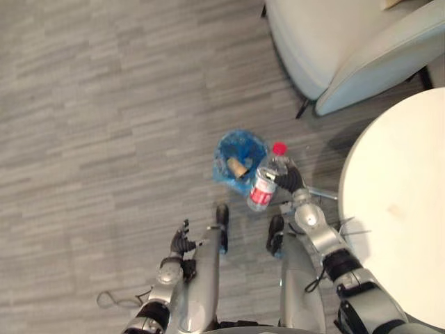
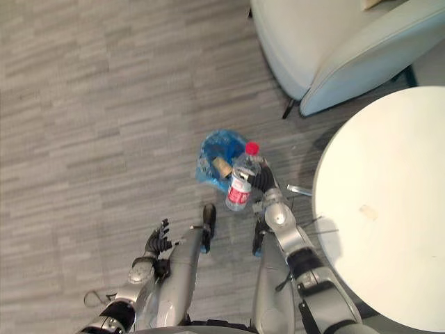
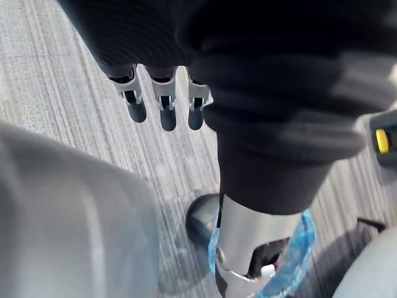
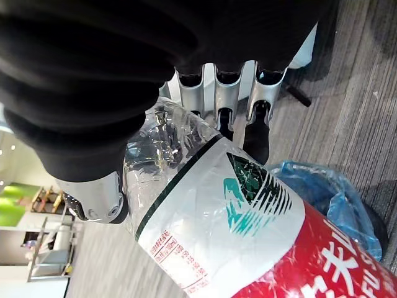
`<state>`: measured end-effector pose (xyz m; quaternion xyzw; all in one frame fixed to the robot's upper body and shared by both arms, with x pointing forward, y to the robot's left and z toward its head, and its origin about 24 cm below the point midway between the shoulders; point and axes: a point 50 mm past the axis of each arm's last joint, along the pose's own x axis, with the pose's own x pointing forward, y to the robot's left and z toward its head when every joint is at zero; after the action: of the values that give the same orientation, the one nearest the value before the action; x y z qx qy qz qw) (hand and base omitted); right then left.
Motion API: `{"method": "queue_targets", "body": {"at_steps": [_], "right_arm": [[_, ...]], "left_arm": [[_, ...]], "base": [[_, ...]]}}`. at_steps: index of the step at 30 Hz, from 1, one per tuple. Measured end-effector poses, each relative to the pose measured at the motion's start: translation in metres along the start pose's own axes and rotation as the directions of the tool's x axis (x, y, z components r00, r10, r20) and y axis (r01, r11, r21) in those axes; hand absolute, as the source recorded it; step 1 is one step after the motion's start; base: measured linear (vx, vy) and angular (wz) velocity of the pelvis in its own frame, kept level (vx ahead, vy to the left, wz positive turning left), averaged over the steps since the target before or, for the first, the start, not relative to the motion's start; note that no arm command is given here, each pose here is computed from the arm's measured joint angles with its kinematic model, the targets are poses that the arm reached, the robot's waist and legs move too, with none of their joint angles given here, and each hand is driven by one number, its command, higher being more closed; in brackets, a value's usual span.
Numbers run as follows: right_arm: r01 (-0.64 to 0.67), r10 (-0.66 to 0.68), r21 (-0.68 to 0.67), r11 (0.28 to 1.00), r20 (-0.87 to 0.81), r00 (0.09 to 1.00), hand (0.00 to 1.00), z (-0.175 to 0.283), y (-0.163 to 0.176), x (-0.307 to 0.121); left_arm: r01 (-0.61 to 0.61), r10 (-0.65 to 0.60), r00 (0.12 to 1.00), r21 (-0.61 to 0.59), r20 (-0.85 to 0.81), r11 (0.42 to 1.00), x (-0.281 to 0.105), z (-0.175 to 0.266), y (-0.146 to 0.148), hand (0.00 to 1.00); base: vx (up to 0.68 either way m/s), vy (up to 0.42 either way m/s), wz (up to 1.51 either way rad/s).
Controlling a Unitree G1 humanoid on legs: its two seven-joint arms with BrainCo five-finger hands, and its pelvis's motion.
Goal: Gather rubbish on tea table into small bin, then transfer packed bag to large trash can.
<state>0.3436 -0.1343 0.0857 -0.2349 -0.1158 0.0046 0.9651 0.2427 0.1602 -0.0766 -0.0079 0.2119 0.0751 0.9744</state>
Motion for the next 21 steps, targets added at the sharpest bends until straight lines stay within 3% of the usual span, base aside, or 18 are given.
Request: {"method": "queue_targets", "body": {"at_steps": [5, 10, 18, 19, 21], "right_arm": [[0.190, -0.184, -0.002, 0.982, 0.242, 0.953, 1.00, 0.076, -0.040, 0.048], [0.276, -0.255, 0.005, 0.961, 0.399, 0.881, 1.00, 0.133, -0.065, 0.069], [0.375, -0.309, -0.111, 0.920, 0.382, 0.871, 1.00, 0.139, -0.098, 0.086], [0.381, -0.312, -0.130, 0.915, 0.367, 0.876, 0.00, 0.137, -0.101, 0.088], [0.387, -0.321, -0.153, 0.909, 0.334, 0.886, 0.00, 0.129, -0.105, 0.090]], "left_arm": [[-0.041, 0.075, 0.976, -0.170, 0.202, 0.985, 0.015, 0.057, -0.004, 0.00], [-0.010, 0.102, 0.938, -0.269, 0.332, 0.963, 0.016, 0.092, -0.006, 0.00], [-0.027, 0.133, 0.916, -0.273, 0.378, 0.962, 0.018, 0.108, 0.005, 0.00], [-0.038, 0.136, 0.922, -0.264, 0.362, 0.964, 0.019, 0.104, 0.007, 0.00], [-0.048, 0.130, 0.935, -0.245, 0.330, 0.968, 0.021, 0.098, 0.008, 0.00]], "base": [[-0.17, -0.085, 0.47], [-0.08, -0.028, -0.01], [-0.01, 0.007, 0.04], [-0.03, 0.019, 0.04], [-0.02, 0.017, 0.06]]}}
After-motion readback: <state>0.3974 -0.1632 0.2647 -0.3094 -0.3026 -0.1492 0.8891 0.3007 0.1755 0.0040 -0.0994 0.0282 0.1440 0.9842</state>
